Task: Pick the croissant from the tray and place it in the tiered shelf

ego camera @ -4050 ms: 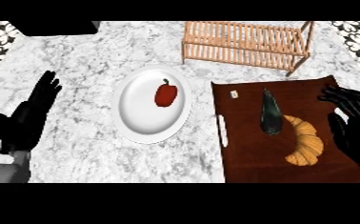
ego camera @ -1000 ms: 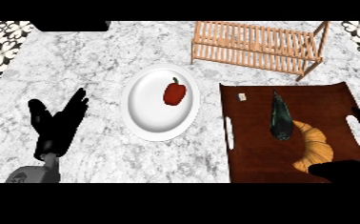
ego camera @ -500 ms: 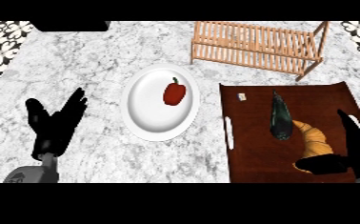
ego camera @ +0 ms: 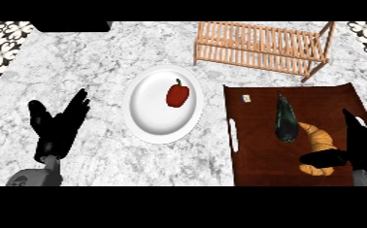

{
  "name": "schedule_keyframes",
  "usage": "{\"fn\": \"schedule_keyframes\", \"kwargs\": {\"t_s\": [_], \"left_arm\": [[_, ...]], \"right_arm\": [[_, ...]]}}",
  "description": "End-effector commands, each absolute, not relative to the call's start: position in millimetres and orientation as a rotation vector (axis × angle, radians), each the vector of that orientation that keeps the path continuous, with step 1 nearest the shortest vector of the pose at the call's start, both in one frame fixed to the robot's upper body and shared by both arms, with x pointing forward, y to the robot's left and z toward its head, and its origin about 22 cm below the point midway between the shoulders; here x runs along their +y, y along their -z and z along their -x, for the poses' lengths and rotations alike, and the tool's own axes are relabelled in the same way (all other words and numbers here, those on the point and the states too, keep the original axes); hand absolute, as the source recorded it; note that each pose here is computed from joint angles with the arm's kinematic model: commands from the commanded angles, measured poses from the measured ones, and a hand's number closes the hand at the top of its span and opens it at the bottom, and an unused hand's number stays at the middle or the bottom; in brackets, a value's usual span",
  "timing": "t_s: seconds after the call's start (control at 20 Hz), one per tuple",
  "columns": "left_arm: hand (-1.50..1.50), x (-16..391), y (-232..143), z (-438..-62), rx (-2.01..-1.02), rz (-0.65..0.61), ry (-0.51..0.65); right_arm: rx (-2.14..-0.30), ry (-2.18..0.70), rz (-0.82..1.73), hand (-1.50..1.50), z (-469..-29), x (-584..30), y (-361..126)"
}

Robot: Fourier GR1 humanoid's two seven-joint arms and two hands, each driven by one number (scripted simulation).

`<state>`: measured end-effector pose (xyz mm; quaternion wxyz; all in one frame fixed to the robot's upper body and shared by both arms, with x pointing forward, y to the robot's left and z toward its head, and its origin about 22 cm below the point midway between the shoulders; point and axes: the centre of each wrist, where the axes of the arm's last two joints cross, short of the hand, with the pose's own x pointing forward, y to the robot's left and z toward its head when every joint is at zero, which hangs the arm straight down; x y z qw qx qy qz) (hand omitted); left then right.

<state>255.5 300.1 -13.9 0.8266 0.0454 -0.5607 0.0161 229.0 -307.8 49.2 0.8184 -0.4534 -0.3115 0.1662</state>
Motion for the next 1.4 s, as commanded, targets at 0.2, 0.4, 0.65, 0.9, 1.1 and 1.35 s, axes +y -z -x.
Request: {"fn": "schedule_keyframes", "kwargs": {"t_s": [0.2,0.4,0.65,0.9,1.1,1.35], "left_arm": [[0.0,290,41,-240,-1.12,-0.106,-0.035],[0.0,293,37,-249,-1.104,-0.092,-0.044],[0.0,273,27,-253,-1.132,-0.102,-0.04],[0.0,296,19,-251,-1.109,-0.096,-0.05],[0.0,296,36,-232,-1.105,-0.091,-0.061],[0.0,277,26,-259,-1.128,-0.072,-0.004]], "right_arm": [[-0.699,-0.342,0.972,-1.5,-232,-313,-17],[-0.695,-0.469,0.883,1.5,-227,-311,-10],[-0.713,-0.589,0.809,1.5,-251,-282,-5],[-0.823,-0.557,0.818,1.5,-229,-275,-16],[-0.932,-0.594,0.884,1.5,-212,-262,-38],[-1.155,-0.841,0.671,1.5,-259,-135,-63]]}}
